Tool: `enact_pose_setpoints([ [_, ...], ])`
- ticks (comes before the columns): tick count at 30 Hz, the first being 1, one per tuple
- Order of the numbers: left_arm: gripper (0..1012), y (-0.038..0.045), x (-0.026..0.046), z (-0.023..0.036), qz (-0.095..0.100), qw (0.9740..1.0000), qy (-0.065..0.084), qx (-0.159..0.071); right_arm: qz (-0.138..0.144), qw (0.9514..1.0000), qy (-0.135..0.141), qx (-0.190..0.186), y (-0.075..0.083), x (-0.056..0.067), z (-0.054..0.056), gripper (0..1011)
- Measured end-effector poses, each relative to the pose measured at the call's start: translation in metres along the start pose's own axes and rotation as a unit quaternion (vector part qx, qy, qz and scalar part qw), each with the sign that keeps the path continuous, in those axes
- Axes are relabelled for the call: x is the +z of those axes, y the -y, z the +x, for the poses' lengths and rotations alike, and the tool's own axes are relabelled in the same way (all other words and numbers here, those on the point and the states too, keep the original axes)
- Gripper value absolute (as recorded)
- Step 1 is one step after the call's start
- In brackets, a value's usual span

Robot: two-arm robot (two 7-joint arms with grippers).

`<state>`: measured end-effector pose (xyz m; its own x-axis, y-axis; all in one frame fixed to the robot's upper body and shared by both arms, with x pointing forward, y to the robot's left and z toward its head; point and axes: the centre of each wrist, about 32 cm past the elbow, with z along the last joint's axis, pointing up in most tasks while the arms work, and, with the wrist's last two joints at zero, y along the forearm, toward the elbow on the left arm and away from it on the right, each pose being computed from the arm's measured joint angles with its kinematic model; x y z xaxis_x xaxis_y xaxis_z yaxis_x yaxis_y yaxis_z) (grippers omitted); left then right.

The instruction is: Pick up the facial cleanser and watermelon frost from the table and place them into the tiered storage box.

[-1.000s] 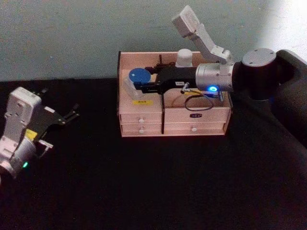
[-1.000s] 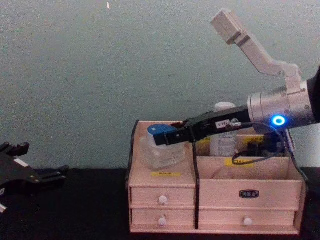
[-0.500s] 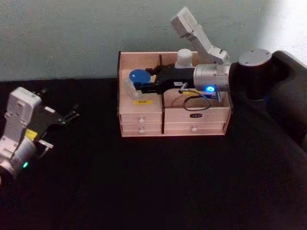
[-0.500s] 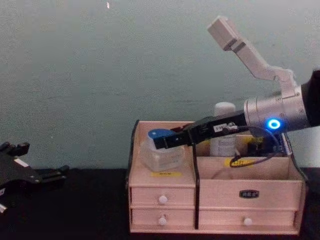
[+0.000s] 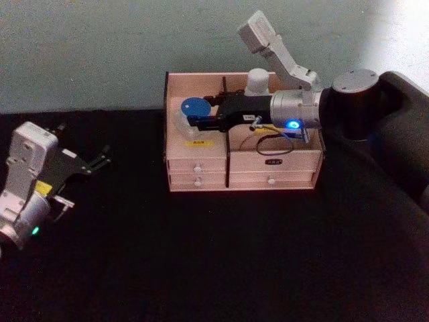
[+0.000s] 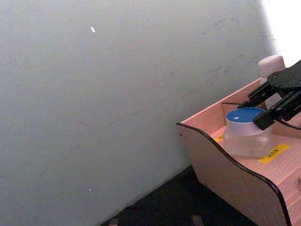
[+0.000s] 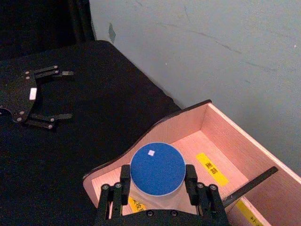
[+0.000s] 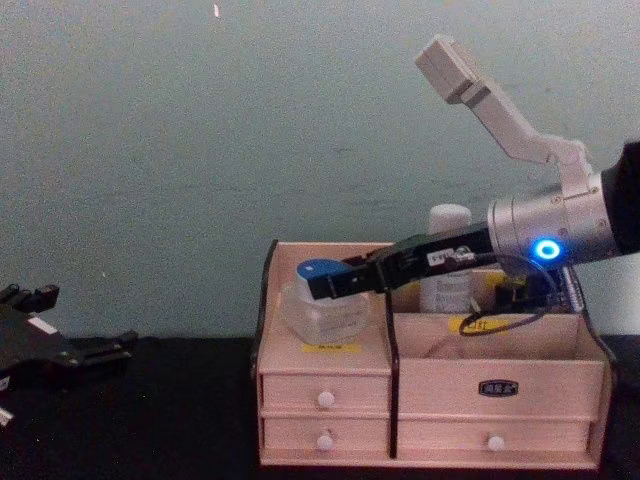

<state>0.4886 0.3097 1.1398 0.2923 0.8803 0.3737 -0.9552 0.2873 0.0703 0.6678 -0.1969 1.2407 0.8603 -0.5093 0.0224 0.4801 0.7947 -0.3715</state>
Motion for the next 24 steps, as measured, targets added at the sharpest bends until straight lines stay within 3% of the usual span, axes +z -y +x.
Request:
enact_pose_setpoints([
  [8,1001,0.0000,0.0000,0.0000,0.000,1.0000,0.000,0.000,0.001,1.0000,0.000,0.000,0.0001,0.0005,-0.0001,726],
  [18,1001,0.0000,0.0000,0.0000,0.000,1.0000,0.000,0.000,0.000,1.0000,0.000,0.001,0.0002,0.0003,-0.0002,1002],
  [24,1001,0.0000,0.0000,0.0000,0.000,1.0000,0.000,0.000,0.000,1.0000,0.000,0.001,0.0003,0.0001,-0.0002,1000],
])
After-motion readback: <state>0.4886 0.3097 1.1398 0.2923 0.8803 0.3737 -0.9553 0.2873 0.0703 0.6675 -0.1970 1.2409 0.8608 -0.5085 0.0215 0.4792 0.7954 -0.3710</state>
